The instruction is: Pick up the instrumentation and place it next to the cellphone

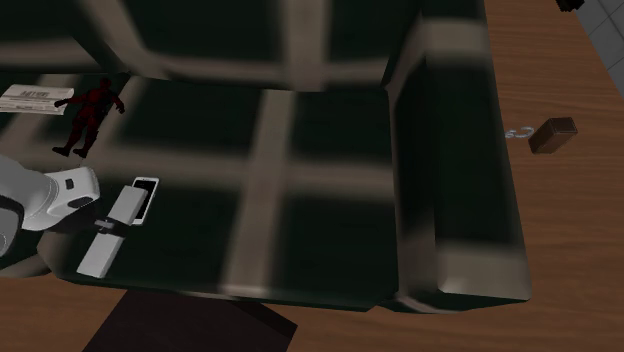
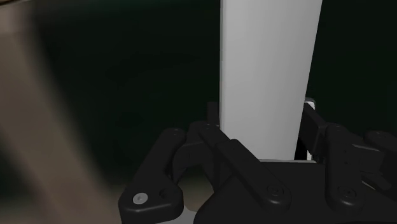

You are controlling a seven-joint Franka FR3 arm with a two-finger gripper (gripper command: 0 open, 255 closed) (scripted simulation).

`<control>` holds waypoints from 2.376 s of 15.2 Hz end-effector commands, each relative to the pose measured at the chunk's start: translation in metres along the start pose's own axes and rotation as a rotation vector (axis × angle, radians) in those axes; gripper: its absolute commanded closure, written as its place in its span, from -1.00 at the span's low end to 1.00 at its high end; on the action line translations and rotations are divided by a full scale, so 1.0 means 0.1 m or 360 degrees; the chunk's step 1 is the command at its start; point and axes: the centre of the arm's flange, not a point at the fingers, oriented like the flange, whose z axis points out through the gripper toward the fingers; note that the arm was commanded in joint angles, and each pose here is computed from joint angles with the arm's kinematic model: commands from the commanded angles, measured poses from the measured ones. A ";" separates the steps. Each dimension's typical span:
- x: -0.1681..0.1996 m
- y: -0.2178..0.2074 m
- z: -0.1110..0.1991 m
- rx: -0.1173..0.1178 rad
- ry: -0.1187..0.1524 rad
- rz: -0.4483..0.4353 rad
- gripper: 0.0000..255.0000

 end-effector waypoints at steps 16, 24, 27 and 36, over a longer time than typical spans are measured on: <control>-0.29 -0.53 0.70 0.0000 0.0000 0.0003 1.00; -0.29 -0.53 0.81 0.0000 0.0000 0.0003 1.00; -0.29 -0.53 0.81 0.0000 0.0000 0.0003 -1.00; -0.29 -0.53 0.31 0.0000 0.0000 0.0003 -1.00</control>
